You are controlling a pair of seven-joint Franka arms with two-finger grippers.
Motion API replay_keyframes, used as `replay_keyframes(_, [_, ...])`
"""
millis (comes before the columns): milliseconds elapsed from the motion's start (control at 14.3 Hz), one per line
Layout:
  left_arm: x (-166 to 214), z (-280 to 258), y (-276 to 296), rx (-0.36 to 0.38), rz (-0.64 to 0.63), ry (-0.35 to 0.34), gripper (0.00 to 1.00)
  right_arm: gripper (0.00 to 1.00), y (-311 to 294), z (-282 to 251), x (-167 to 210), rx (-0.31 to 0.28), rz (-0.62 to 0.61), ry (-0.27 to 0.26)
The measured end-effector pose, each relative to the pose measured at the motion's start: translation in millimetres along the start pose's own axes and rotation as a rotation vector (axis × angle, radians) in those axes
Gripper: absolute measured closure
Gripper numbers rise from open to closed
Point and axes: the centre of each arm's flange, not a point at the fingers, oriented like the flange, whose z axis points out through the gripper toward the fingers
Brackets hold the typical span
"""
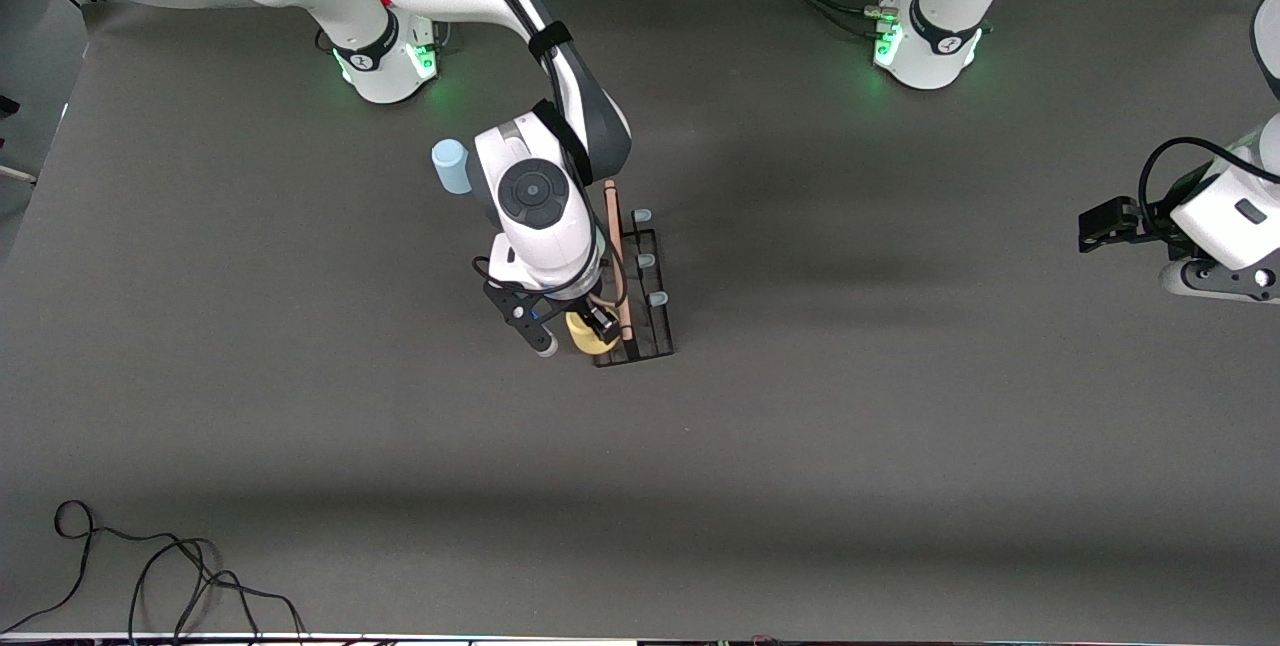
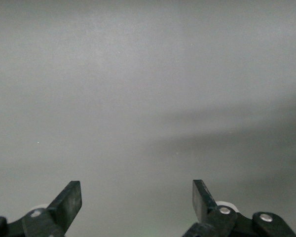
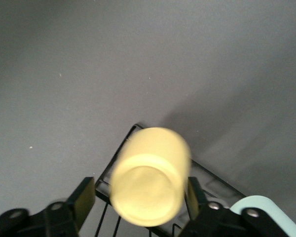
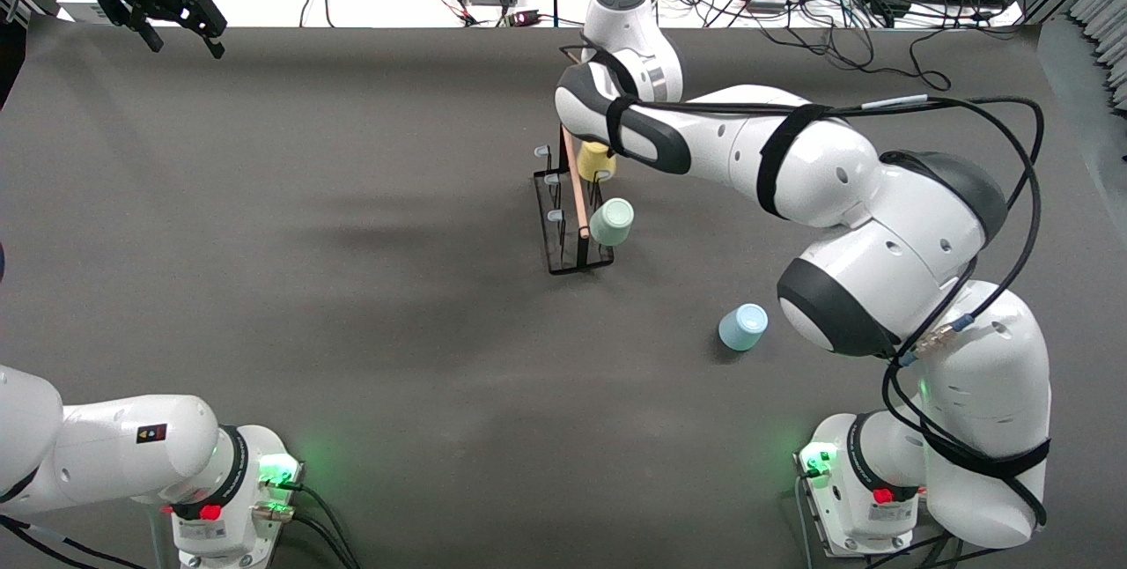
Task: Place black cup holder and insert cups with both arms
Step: 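Carry the yellow cup with the right gripper onto the rack, then open the right gripper and lift away from the yellow cup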
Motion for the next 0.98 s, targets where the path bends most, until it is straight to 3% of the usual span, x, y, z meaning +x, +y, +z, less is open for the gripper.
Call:
replay_keyframes(70, [0, 0, 0, 0.0, 0.0, 0.0, 0.0, 0.01, -1, -10, 3, 0.003, 0.004, -0.004])
replay_keyframes(139, [0, 0, 0, 0.0, 0.0, 0.0, 0.0, 0.0, -2, -27, 7, -0.004, 0.007, -0.017])
replay_keyframes(418, [0, 0, 0, 0.0, 0.0, 0.0, 0.0, 0.0, 6, -142, 26, -0.054, 0.003, -0.113])
replay_keyframes(557, [0, 0, 0, 0.0, 0.0, 0.0, 0.0, 0.0, 22, -198, 38, -0.049, -0.043, -0.145])
replay_keyframes(767, [0, 0, 0, 0.0, 0.0, 0.0, 0.0, 0.0, 55, -247, 69, -0.08, -0.221, -0.099])
replay_keyframes(976, [0, 0, 0, 0.0, 0.0, 0.0, 0.0, 0.0, 87, -270, 111, -0.071, -0.359, -0.099])
